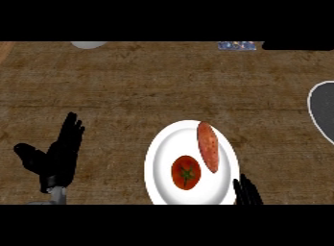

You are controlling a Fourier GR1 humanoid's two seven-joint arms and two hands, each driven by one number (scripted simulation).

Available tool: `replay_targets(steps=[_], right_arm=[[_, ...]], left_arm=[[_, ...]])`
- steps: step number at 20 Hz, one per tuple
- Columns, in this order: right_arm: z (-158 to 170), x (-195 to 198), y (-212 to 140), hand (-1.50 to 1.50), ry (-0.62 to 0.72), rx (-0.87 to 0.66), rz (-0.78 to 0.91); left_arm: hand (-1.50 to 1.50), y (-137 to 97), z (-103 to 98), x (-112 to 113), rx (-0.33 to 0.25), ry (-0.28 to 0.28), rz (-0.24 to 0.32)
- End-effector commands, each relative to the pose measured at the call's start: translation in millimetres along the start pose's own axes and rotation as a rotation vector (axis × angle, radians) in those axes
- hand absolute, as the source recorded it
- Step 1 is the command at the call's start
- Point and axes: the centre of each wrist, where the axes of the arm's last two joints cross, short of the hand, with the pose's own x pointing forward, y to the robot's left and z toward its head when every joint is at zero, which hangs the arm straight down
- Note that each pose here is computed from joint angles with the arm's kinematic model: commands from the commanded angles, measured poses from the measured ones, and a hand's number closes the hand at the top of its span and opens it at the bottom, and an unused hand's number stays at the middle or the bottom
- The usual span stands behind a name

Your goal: Pick the tomato from the plate and place it in the pan

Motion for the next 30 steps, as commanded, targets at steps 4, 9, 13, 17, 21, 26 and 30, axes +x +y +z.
replay_targets(steps=[4, 9, 13, 17, 21, 26, 30], right_arm=[[-44, 44, -26, -1.5, 0.078, 0.106, 0.195], [-62, 74, -14, -1.5, 0.159, 0.256, 0.33], [-90, 85, -22, -1.5, 0.182, 0.412, 0.363], [-100, 84, -13, -1.5, 0.192, 0.464, 0.318], [-108, 99, 6, -1.5, 0.168, 0.404, 0.306], [-108, 84, 23, -1.5, 0.129, 0.363, 0.282], [-107, 87, 24, -1.5, 0.134, 0.333, 0.274]], left_arm=[[0.0, -1, 5, -13, -0.001, 0.117, 0.003], [0.0, -11, 2, -13, -0.018, 0.102, 0.003], [0.0, -5, -3, -17, -0.007, 0.117, -0.01], [0.0, 15, 9, 4, 0.005, 0.131, 0.011], [0.0, 4, 5, -20, 0.014, 0.123, 0.0], [0.0, 6, 11, -31, 0.023, 0.134, 0.013], [0.0, -9, 12, -35, 0.014, 0.126, 0.003]])
